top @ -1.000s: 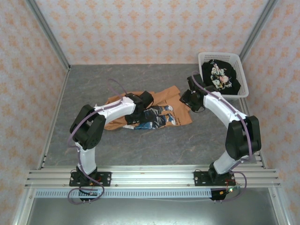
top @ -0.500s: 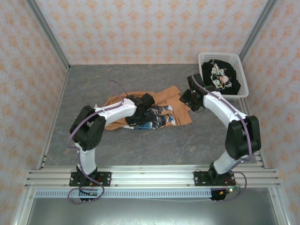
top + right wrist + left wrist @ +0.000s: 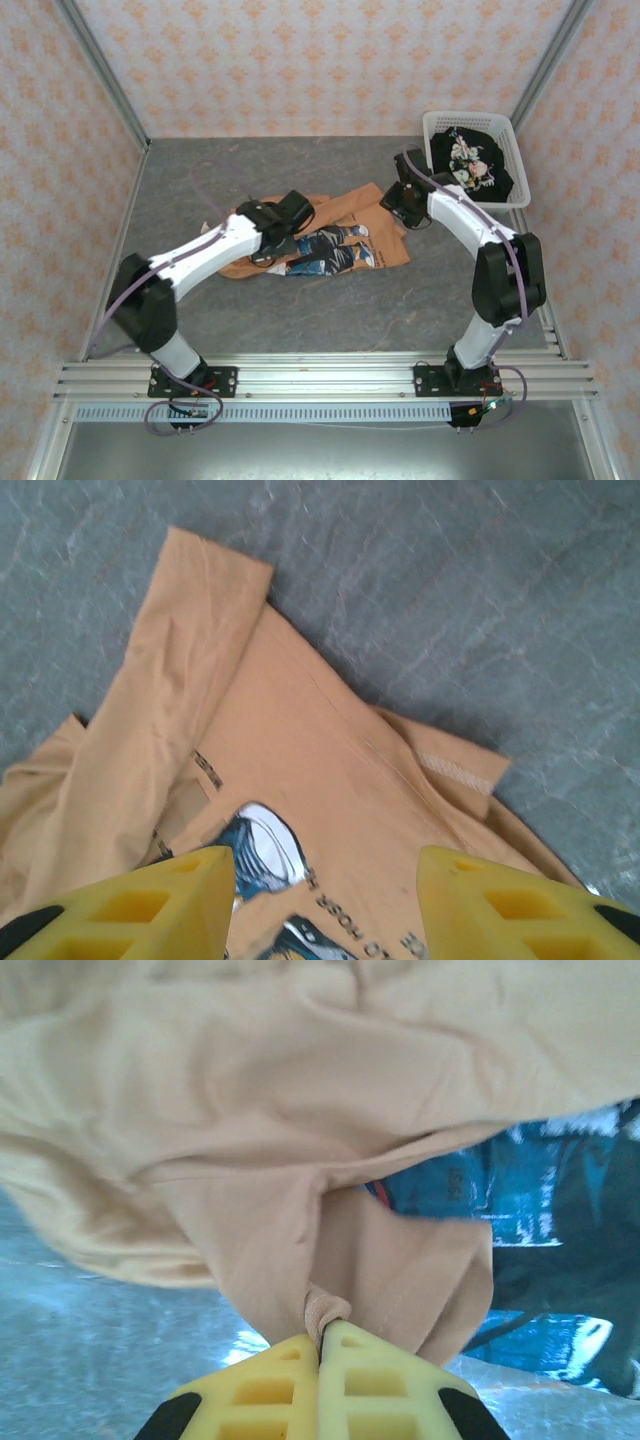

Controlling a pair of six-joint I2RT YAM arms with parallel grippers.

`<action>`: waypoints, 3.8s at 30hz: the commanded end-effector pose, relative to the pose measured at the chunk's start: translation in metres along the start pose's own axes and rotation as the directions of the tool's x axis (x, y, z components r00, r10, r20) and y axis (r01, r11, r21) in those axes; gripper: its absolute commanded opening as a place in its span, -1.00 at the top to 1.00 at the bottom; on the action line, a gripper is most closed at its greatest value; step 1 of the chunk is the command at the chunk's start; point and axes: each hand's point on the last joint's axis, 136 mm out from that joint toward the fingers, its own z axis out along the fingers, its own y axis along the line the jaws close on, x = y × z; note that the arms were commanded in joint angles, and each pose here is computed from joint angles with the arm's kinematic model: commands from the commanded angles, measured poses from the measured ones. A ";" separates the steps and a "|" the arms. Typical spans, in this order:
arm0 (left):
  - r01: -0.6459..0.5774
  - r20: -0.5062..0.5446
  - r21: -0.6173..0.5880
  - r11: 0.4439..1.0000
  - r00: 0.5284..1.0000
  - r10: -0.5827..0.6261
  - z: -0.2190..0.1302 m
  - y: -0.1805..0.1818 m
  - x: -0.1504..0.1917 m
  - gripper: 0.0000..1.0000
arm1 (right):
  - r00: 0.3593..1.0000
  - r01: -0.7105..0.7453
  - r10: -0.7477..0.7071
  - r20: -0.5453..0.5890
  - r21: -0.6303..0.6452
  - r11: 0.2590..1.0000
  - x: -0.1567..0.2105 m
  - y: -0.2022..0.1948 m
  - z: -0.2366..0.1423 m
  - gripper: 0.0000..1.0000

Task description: Fold and stack the t-shirts

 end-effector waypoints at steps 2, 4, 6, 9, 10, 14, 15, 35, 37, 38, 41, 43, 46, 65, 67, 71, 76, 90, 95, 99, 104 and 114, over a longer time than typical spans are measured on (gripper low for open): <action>0.062 0.139 -0.081 0.995 0.989 -0.050 -0.037 0.054 -0.011 1.00 | 0.995 -0.063 0.063 0.080 -0.004 0.998 -0.027 0.014 0.020 -0.03; 0.093 0.161 -0.060 0.994 0.983 -0.083 -0.045 0.066 -0.010 1.00 | 0.993 -0.085 0.085 0.084 -0.003 0.996 -0.032 0.020 0.036 -0.02; 0.129 0.169 -0.033 0.991 0.978 -0.122 -0.048 0.075 -0.007 1.00 | 0.991 -0.089 0.087 0.098 0.015 0.996 -0.038 0.021 0.054 0.01; 0.164 0.173 -0.005 0.986 0.972 -0.161 -0.049 0.082 -0.005 1.00 | 0.992 -0.090 0.087 0.092 0.036 0.995 -0.041 0.022 0.080 0.08; 0.171 0.172 0.000 0.985 0.971 -0.168 -0.049 0.083 -0.005 1.00 | 0.993 -0.087 0.084 0.082 0.029 0.996 -0.040 0.025 0.086 0.10; 0.179 0.154 -0.002 0.984 0.972 -0.176 -0.047 0.086 -0.002 1.00 | 0.995 -0.081 0.080 0.056 0.015 0.997 -0.038 0.032 0.099 0.10; 0.179 0.152 0.001 0.984 0.972 -0.177 -0.047 0.086 -0.001 1.00 | 0.995 -0.080 0.080 0.058 0.010 0.997 -0.037 0.032 0.099 0.10; 0.181 0.146 0.014 0.983 0.973 -0.181 -0.047 0.086 -0.002 1.00 | 0.993 -0.118 0.118 -0.005 -0.006 0.993 -0.011 0.047 0.105 0.17; 0.181 0.146 0.014 0.983 0.972 -0.181 -0.047 0.086 -0.003 1.00 | 0.993 -0.122 0.122 -0.004 -0.003 0.993 -0.011 0.047 0.110 0.17; 0.181 0.147 0.015 0.983 0.972 -0.182 -0.048 0.086 -0.003 1.00 | 0.992 -0.124 0.124 -0.006 -0.003 0.992 -0.011 0.047 0.112 0.17; 0.181 0.146 0.012 0.983 0.972 -0.181 -0.048 0.087 -0.002 1.00 | 0.991 -0.130 0.130 -0.018 0.005 0.991 -0.010 0.048 0.117 0.19; 0.183 0.147 0.013 0.983 0.972 -0.183 -0.047 0.088 -0.002 1.00 | 0.990 -0.140 0.140 -0.021 0.016 0.990 -0.009 0.046 0.119 0.19; 0.183 0.146 0.015 0.983 0.972 -0.183 -0.047 0.086 -0.002 1.00 | 0.988 -0.150 0.150 -0.021 0.019 0.989 -0.008 0.045 0.123 0.25; 0.160 0.159 0.004 0.987 0.974 -0.158 -0.047 0.081 -0.013 1.00 | 0.982 -0.160 0.159 0.098 0.003 0.987 -0.040 0.056 0.070 0.94; 0.160 0.164 0.003 0.987 0.974 -0.158 -0.048 0.080 -0.016 1.00 | 0.983 -0.152 0.150 0.107 0.007 0.988 -0.045 0.058 0.059 0.97; 0.150 0.182 -0.002 0.989 0.972 -0.147 -0.053 0.079 -0.025 1.00 | 0.983 -0.147 0.141 0.117 0.041 0.988 -0.051 0.056 0.033 0.99; 0.122 0.211 -0.028 0.992 0.971 -0.114 -0.061 0.083 -0.034 1.00 | 0.982 -0.160 0.147 0.116 0.111 0.981 -0.039 0.035 -0.013 1.00; 0.021 0.129 -0.005 1.000 0.991 -0.020 -0.051 0.079 -0.016 1.00 | 0.963 -0.156 0.208 -0.171 0.276 0.948 0.120 -0.116 -0.089 1.00; -0.039 -0.003 0.029 0.999 0.999 0.039 -0.022 0.067 0.020 1.00 | 0.938 -0.139 0.240 -0.251 0.361 0.922 0.163 -0.159 -0.053 0.82; -0.104 -0.061 0.012 0.994 0.993 0.105 -0.009 0.067 0.039 1.00 | 0.947 -0.137 0.250 -0.202 0.450 0.882 0.159 -0.180 -0.058 0.26; -0.138 -0.093 0.023 0.990 0.986 0.139 -0.003 0.063 0.051 1.00 | 0.944 -0.211 0.296 -0.149 0.418 0.883 0.162 -0.187 -0.066 0.06; -0.154 -0.093 0.014 0.988 0.984 0.154 -0.004 0.065 0.052 1.00 | 0.886 -0.333 0.403 -0.229 0.290 0.897 0.190 -0.171 -0.043 0.24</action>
